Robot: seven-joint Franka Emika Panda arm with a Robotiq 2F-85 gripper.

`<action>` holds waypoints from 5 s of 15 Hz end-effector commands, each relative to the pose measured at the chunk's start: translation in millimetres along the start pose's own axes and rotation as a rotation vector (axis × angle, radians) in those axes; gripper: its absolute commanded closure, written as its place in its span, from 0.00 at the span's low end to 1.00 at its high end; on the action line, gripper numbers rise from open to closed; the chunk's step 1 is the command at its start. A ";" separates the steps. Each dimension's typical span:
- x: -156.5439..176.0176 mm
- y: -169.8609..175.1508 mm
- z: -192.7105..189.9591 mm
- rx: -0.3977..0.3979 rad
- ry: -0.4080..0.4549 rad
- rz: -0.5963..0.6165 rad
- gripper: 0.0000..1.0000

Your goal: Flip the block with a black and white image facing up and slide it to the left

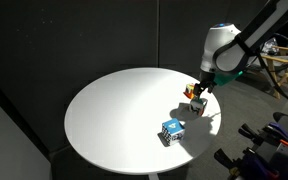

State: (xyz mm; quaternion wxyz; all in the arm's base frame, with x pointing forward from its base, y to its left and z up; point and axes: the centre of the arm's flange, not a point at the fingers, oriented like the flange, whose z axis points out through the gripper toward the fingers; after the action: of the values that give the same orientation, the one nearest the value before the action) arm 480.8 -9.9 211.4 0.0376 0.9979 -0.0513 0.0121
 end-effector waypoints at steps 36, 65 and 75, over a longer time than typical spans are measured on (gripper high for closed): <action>22.1 -28.9 26.3 -0.054 0.003 -0.125 0.96; 42.0 -144.0 -8.3 -0.124 -0.086 -0.155 0.07; 4.9 -89.3 -29.9 -0.049 -0.076 -0.161 0.00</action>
State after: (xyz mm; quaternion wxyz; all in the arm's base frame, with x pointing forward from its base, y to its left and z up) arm 517.9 98.6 214.8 0.0839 0.9955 0.0197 -0.0384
